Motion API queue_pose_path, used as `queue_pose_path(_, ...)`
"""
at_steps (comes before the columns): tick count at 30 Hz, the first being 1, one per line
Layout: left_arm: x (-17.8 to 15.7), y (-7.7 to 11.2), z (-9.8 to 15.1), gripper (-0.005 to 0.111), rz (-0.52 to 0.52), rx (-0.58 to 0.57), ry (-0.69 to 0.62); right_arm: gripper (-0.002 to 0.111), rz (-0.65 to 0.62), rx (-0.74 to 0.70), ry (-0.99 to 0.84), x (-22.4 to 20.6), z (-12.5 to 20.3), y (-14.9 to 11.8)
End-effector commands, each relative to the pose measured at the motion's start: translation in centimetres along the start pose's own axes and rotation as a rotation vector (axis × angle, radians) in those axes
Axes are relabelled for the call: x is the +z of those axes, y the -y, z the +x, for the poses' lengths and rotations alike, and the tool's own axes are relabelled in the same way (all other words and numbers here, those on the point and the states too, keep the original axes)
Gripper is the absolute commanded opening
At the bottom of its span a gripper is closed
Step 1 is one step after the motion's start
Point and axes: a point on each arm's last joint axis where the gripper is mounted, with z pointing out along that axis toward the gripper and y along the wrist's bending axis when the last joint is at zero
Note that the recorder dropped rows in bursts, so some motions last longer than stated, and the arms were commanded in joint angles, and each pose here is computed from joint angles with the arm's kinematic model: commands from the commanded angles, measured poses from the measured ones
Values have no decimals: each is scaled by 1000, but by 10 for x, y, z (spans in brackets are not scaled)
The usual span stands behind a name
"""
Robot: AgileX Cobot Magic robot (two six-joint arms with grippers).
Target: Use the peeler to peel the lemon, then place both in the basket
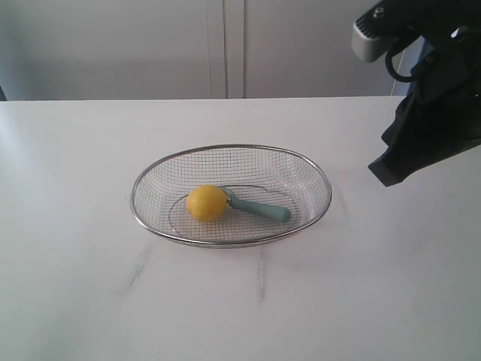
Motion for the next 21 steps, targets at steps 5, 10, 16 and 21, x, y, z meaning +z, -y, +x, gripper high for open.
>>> queue_pose_path(5, -8, -1, 23, 0, -8, 93, -192, 0, 4, 7, 15, -2, 0, 0)
queue_pose_path(10, -8, -2, 23, 0, -13, 107, -193, 0, 6, 7, 22, -2, -1, 0)
queue_pose_path(16, -8, -2, 22, 0, -13, 107, -191, 0, 7, 7, 25, -2, -1, 1)
queue_pose_path(21, -8, -2, 22, 0, -13, 109, -191, 0, 7, 7, 27, -2, -1, 1)
